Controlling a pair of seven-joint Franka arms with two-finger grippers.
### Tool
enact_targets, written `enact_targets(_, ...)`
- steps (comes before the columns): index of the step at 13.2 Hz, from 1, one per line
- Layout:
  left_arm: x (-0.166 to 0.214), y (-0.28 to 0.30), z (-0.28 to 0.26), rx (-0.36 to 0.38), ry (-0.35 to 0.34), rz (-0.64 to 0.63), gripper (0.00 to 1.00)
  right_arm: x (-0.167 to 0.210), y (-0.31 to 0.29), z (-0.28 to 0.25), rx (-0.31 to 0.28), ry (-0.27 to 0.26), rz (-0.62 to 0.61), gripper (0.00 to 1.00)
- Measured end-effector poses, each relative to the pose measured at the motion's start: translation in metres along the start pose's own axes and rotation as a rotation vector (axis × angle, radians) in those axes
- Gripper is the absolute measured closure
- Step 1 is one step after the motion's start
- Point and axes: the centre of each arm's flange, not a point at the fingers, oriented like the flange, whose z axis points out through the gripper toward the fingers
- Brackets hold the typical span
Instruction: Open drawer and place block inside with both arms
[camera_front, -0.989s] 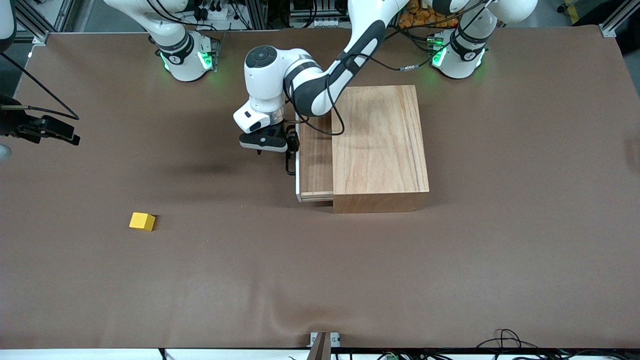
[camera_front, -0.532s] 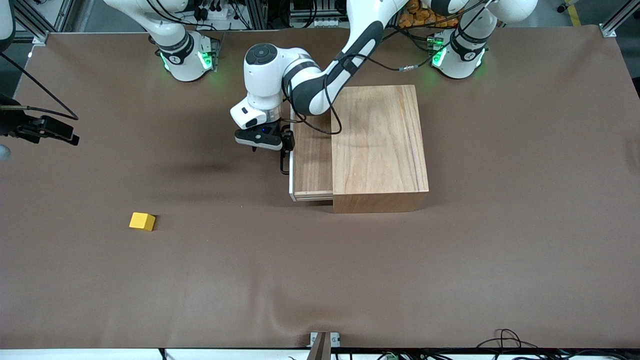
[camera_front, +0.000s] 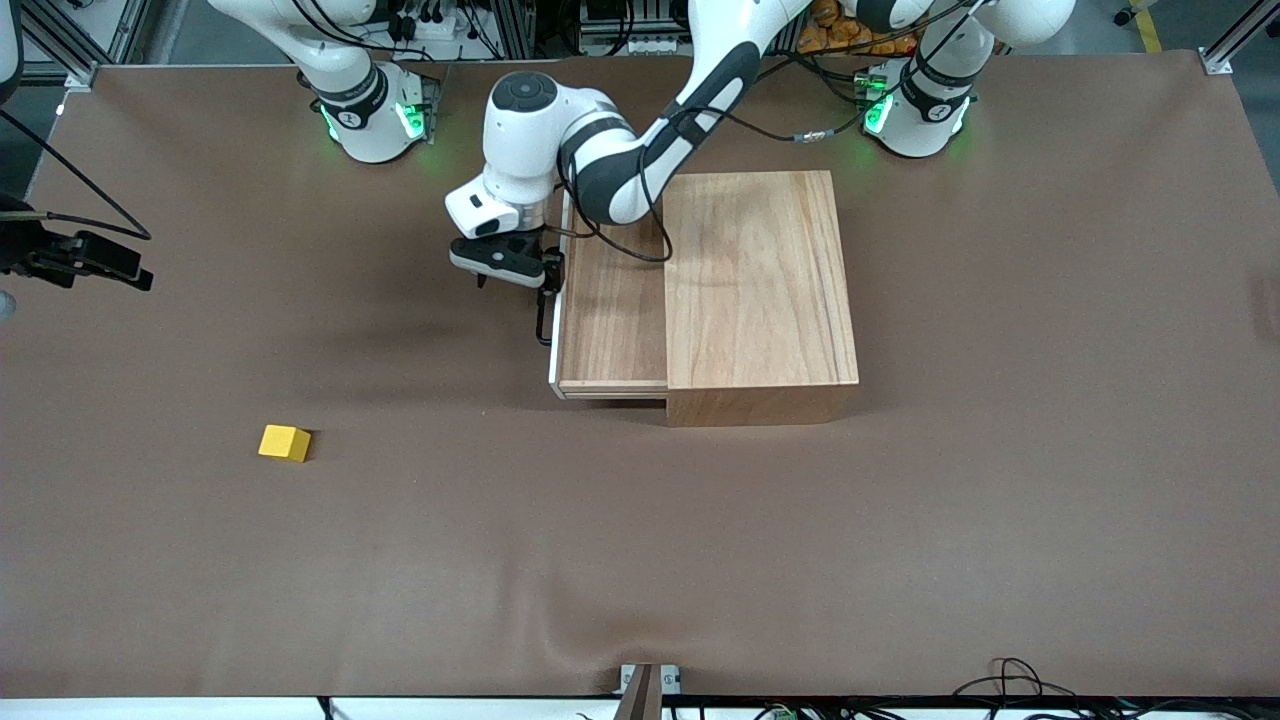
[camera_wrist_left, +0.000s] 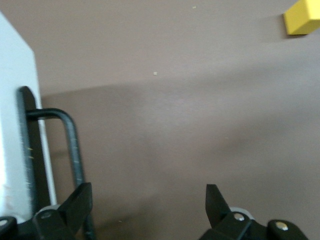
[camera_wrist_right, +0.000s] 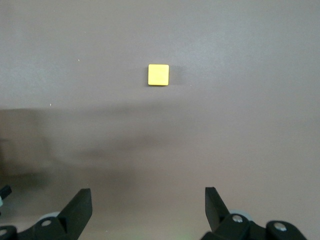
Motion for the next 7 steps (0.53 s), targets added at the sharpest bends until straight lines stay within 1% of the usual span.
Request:
enact_targets(1,0.002,0.002,-0.005,0.000,0.001,-0.001,0.00,0.000,0.001,0.000,0.000,0.000,-0.001,0.00)
enact_targets(3,0.009,-0.004,-0.013,0.038,-0.018,-0.011,0.00,0.000,0.001,0.000,0.000,-0.001,-0.002,0.00)
enact_targets(5,0.027,-0.020,-0.033,0.107,-0.046,-0.039,0.00,0.000,0.001,0.001,0.000,-0.001,-0.002,0.00)
enact_targets(6,0.044,-0.036,-0.056,0.154,-0.066,-0.069,0.00,0.000,0.002,0.001,0.000,-0.001,-0.001,0.00)
enact_targets(7,0.066,-0.061,-0.088,0.222,-0.103,-0.114,0.00,0.000,0.002,0.001,0.000,-0.001,0.000,0.00)
